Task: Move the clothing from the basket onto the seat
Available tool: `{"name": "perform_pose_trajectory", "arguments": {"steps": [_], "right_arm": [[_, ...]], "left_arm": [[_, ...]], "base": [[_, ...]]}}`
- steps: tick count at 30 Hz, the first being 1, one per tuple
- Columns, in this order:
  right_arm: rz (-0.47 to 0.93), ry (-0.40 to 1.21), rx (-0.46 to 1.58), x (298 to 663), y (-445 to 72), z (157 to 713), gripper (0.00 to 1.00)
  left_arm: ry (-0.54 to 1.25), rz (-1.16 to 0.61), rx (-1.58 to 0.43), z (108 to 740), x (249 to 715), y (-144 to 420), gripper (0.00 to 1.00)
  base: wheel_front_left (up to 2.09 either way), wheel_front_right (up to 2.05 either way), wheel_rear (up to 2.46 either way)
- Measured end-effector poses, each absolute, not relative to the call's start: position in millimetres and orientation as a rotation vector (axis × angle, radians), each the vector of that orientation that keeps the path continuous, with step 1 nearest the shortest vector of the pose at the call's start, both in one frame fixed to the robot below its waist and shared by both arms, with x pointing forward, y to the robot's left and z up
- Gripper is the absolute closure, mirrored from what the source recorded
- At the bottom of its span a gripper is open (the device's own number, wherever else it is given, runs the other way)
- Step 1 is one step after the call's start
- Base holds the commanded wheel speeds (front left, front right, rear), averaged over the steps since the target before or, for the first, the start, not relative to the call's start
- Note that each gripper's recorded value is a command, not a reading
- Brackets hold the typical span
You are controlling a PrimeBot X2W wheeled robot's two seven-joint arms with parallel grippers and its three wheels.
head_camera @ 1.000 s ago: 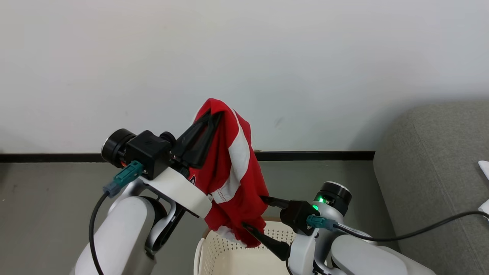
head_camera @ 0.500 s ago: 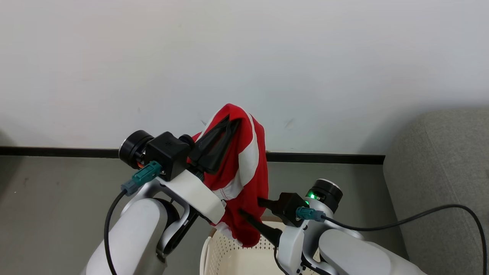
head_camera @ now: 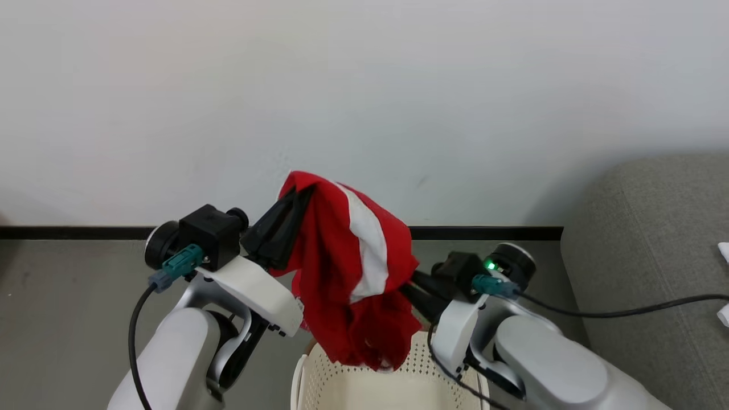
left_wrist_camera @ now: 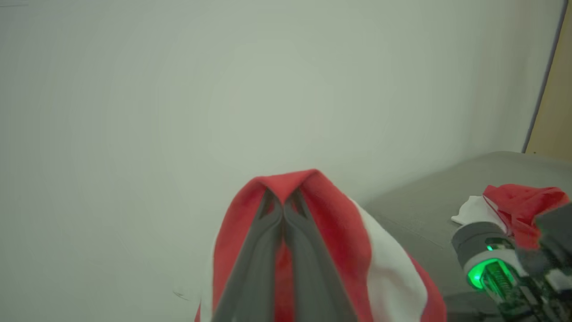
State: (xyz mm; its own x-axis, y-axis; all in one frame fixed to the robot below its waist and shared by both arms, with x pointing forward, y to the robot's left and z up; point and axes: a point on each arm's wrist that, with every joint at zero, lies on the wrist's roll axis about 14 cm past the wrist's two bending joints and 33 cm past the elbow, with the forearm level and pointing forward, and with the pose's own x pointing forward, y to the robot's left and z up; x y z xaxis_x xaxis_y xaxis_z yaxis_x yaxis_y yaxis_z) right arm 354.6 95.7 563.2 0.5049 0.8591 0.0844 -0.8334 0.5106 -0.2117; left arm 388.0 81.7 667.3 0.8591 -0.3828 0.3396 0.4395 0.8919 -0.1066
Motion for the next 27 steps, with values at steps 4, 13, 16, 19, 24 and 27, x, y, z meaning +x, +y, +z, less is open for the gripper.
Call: {"name": "perform_pose_trajectory", "arguments": {"steps": [4, 13, 16, 19, 24, 27], "right_arm": [[0.926, -0.221, -0.123, 376.8, 66.9, 579.7, 1.0], [0.721, -0.302, -0.067, 406.7, 0.0, 612.8, 1.0], [0.668, -0.33, -0.069, 413.6, -19.3, 623.1, 1.0], [0.592, -0.37, -0.068, 420.1, -47.1, 637.6, 1.0], [0.427, -0.387, -0.097, 422.9, -111.7, 640.6, 1.0], [0.34, -0.384, -0.111, 419.1, -145.2, 638.1, 1.0]], "left_arm": [[-0.258, -0.425, -0.204, 646.2, 390.5, 83.0, 1.0], [-0.166, -0.435, -0.235, 613.2, 392.1, 74.2, 0.0], [-0.155, -0.439, -0.245, 607.7, 391.5, 71.9, 0.0], [-0.146, -0.449, -0.251, 602.8, 391.3, 67.8, 0.0], [-0.151, -0.496, -0.278, 600.7, 386.6, 49.9, 0.0], [-0.156, -0.531, -0.291, 600.3, 381.9, 37.4, 0.0]], "base": [[0.0, 0.0, 0.0], [0.0, 0.0, 0.0], [0.0, 0.0, 0.0], [0.0, 0.0, 0.0], [0.0, 0.0, 0.0], [0.0, 0.0, 0.0]]}}
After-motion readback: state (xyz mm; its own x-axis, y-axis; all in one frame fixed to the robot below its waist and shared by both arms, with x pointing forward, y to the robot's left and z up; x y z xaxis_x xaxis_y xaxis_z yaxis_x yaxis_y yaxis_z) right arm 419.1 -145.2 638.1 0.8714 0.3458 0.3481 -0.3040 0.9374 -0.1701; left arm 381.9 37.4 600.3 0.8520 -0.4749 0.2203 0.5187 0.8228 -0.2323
